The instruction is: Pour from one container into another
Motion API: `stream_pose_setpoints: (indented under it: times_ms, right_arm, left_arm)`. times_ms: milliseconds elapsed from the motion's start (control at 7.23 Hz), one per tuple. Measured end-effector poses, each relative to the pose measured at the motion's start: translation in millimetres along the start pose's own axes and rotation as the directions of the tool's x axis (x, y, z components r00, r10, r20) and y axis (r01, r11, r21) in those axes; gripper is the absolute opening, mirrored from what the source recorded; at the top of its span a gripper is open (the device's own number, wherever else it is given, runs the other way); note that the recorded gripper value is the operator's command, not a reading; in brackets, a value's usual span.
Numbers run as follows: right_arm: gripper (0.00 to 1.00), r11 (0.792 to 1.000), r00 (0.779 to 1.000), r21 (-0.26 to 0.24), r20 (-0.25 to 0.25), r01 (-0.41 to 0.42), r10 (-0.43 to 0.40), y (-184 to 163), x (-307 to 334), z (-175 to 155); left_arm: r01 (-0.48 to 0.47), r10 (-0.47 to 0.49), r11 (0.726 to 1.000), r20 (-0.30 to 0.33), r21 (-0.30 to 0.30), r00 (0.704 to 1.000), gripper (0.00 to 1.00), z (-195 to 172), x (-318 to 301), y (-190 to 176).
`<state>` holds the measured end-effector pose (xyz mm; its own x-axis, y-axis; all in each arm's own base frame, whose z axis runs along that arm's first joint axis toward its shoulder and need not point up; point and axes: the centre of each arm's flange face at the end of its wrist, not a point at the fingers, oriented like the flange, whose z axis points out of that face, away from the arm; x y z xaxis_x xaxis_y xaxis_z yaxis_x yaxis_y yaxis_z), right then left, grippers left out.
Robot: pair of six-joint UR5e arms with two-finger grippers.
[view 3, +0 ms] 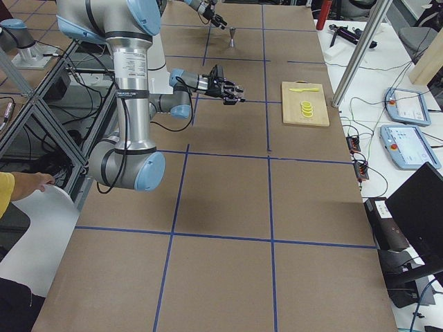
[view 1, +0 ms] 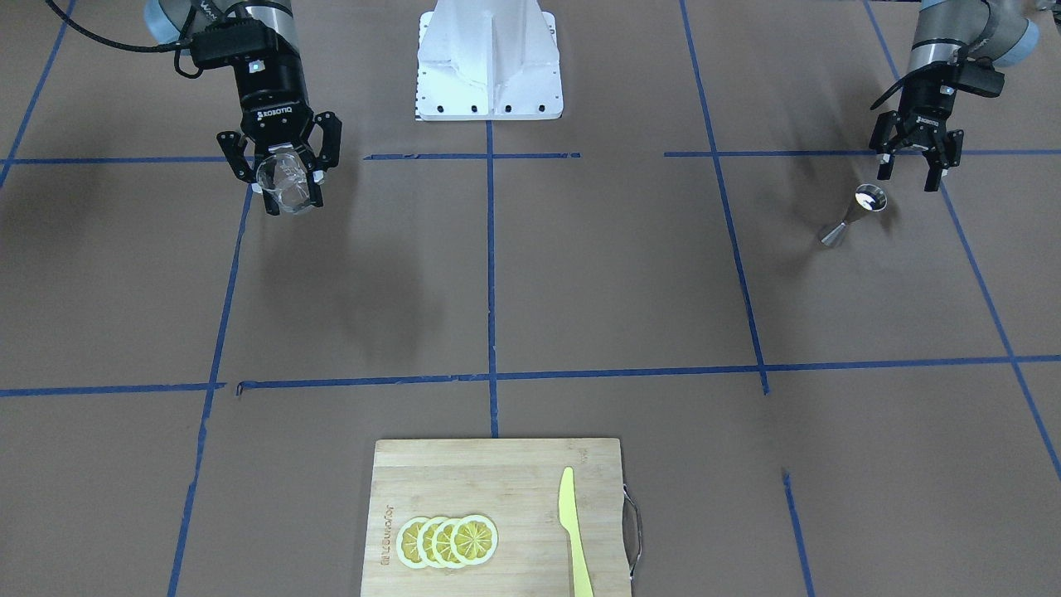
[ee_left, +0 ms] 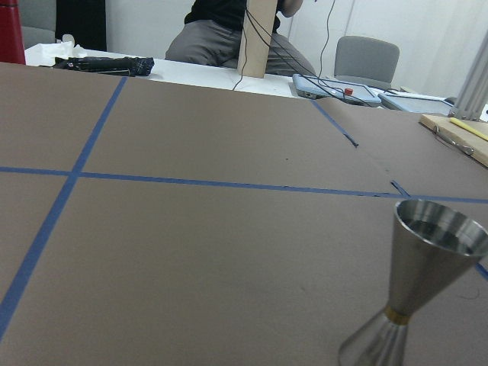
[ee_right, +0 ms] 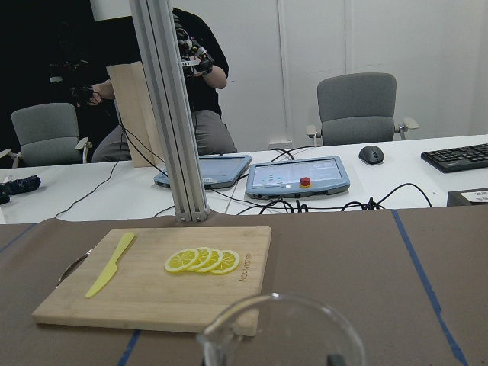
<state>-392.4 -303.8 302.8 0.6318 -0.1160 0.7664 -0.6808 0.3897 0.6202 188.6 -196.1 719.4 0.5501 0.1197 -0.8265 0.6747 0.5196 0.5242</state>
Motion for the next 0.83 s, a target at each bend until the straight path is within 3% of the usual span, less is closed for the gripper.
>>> stream_pose_setpoints:
  times_ms: [277, 830]
  right_arm:
    - [0.0, 1.0, 1.0, -0.004, -0.004, 0.008, -0.008, 4.2, 0.9, 1.6]
    - [0.0, 1.0, 1.0, -0.011, -0.006, 0.018, -0.018, 10.2, -0.2, 4.1]
  left_arm:
    - [-0.011, 0.012, 1.0, 0.047, -0.026, 0.999, 0.99, 4.9, -15.1, -12.7]
    - [-0.169, 0.169, 0.986, 0.125, -0.016, 0.978, 0.99, 54.0, -16.4, -66.7]
